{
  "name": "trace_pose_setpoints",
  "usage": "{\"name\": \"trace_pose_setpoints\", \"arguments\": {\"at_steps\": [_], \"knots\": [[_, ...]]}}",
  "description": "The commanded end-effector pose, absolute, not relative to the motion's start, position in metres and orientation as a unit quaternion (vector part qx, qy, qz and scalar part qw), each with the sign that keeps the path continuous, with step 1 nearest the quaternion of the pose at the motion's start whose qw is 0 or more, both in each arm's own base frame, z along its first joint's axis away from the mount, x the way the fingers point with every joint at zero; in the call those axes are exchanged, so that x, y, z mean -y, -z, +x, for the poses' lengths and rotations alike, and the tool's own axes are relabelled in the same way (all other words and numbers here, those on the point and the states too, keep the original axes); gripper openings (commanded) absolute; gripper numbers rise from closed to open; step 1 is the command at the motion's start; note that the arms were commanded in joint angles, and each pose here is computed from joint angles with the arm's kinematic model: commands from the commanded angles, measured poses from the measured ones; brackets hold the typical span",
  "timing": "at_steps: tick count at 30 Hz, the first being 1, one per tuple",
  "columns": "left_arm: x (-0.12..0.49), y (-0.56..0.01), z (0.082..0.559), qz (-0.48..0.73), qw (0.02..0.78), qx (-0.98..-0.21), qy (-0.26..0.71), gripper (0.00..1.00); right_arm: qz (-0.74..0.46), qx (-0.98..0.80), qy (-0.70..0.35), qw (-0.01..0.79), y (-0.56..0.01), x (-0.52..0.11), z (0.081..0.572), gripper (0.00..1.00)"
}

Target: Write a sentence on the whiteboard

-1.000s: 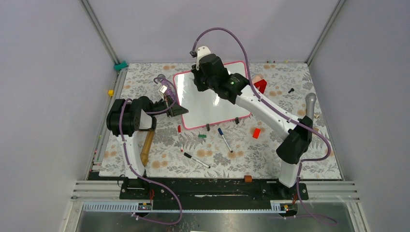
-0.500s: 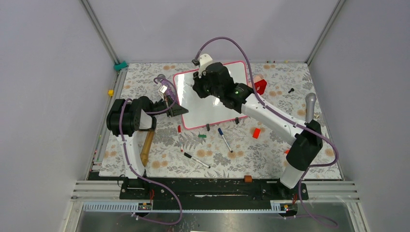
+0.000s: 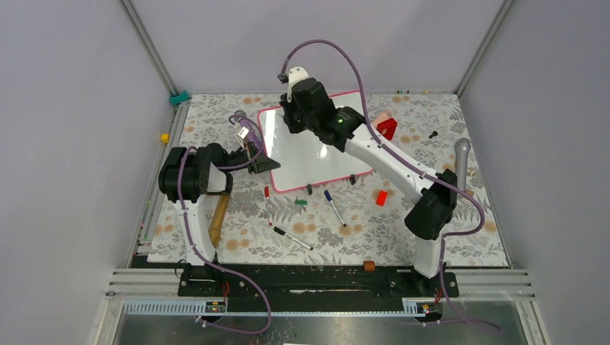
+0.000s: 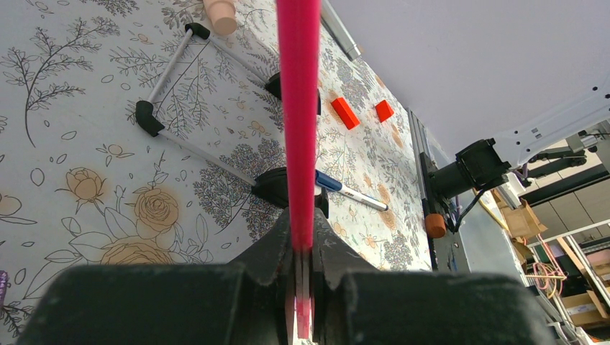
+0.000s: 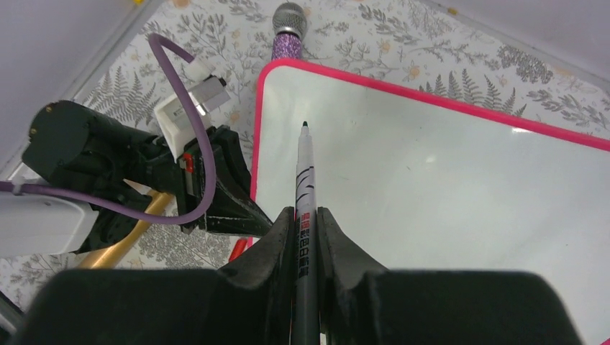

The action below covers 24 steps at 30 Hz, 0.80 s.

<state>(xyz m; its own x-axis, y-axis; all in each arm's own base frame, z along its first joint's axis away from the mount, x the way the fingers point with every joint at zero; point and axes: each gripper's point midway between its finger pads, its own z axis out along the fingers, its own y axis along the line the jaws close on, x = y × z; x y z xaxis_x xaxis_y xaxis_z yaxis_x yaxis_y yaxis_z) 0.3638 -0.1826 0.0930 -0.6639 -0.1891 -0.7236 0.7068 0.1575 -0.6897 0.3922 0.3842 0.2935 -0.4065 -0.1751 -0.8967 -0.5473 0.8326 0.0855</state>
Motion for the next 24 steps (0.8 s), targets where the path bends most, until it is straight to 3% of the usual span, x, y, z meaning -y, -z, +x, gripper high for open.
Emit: {"name": "trace_pose_setpoints", "arguments": {"at_steps": [1, 24], "knots": [[0.190, -0.088, 0.360, 0.206, 0.347, -0.667, 0.626, 0.00, -0.225, -0.826, -0.167, 0.489, -0.290, -0.385, 0.390, 0.00], [0.190, -0.087, 0.361, 0.202, 0.342, -0.668, 0.629, 0.00, -0.243, -0.830, -0.124, 0.487, -0.290, -0.403, 0.393, 0.00]]}}
